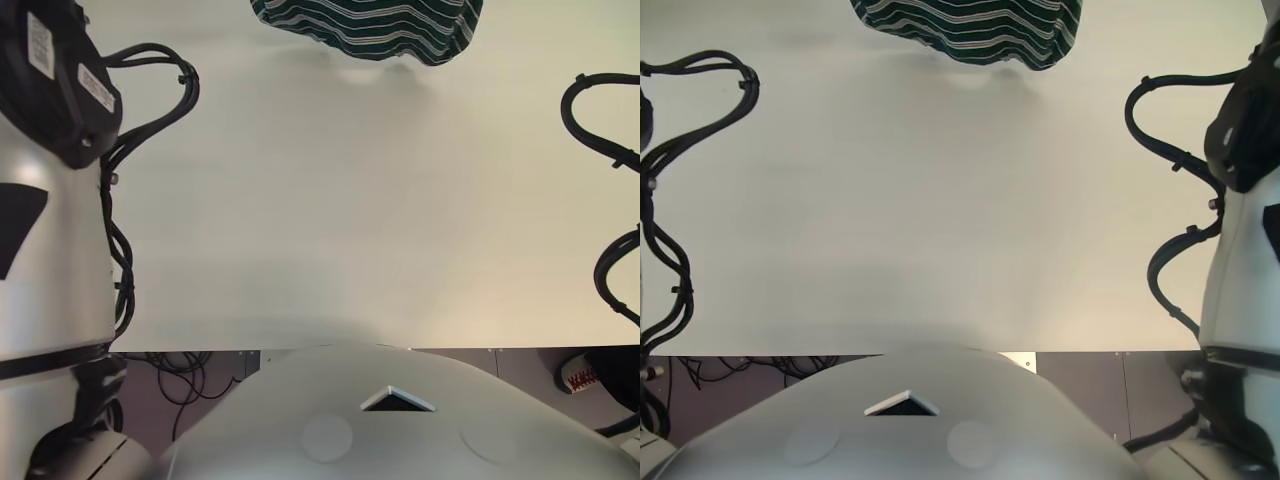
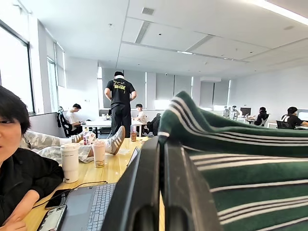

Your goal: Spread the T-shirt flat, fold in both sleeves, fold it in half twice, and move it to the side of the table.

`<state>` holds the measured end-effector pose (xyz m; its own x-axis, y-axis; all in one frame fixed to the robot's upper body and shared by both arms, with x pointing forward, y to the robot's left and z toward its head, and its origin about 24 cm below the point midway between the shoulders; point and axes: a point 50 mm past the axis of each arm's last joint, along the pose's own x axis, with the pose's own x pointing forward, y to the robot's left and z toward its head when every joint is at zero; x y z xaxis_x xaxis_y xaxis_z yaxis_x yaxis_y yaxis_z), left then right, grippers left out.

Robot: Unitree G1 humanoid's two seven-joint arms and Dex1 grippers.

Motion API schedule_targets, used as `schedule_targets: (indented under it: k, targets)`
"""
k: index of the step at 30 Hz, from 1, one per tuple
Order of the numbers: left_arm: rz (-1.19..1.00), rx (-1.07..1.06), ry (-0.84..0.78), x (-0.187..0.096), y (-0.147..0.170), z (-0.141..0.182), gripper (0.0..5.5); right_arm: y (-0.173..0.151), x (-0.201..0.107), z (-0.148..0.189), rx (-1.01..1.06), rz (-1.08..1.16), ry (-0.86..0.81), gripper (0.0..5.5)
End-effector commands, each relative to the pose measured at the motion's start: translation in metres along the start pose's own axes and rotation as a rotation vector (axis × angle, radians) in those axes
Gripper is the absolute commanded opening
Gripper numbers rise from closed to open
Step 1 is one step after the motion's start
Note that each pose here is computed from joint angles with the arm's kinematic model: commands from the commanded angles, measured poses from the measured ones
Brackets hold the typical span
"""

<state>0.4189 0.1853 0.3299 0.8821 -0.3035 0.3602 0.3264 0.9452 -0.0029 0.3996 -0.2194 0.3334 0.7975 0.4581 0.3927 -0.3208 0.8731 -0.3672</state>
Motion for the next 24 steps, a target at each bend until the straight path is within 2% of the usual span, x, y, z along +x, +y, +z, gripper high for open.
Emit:
schedule_targets:
  k: [1,5,9,13,17,24]
  targets:
    - [-0.048,0.053,0.009,-0.009,0.012,-0.002,0.02,-0.007,-0.021,-0.013,-0.050,0.070,0.004,0.00]
    - [-0.147,0.076,0.055,-0.031,0.033,-0.020,0.02,-0.003,-0.048,-0.027,-0.086,0.198,-0.003,0.00]
    - [-0.346,0.112,0.135,-0.078,0.056,-0.047,0.02,0.021,-0.092,-0.030,-0.126,0.368,-0.007,0.00]
    - [-0.608,0.161,0.206,-0.126,0.037,-0.062,0.02,0.049,-0.133,-0.018,-0.118,0.497,0.014,0.00]
    - [-0.866,0.170,0.295,-0.180,0.011,-0.073,0.02,0.084,-0.182,-0.018,-0.079,0.700,0.127,0.00]
    - [-1.071,0.132,0.498,-0.250,-0.023,-0.089,0.02,0.131,-0.247,-0.021,0.013,0.993,0.375,0.00]
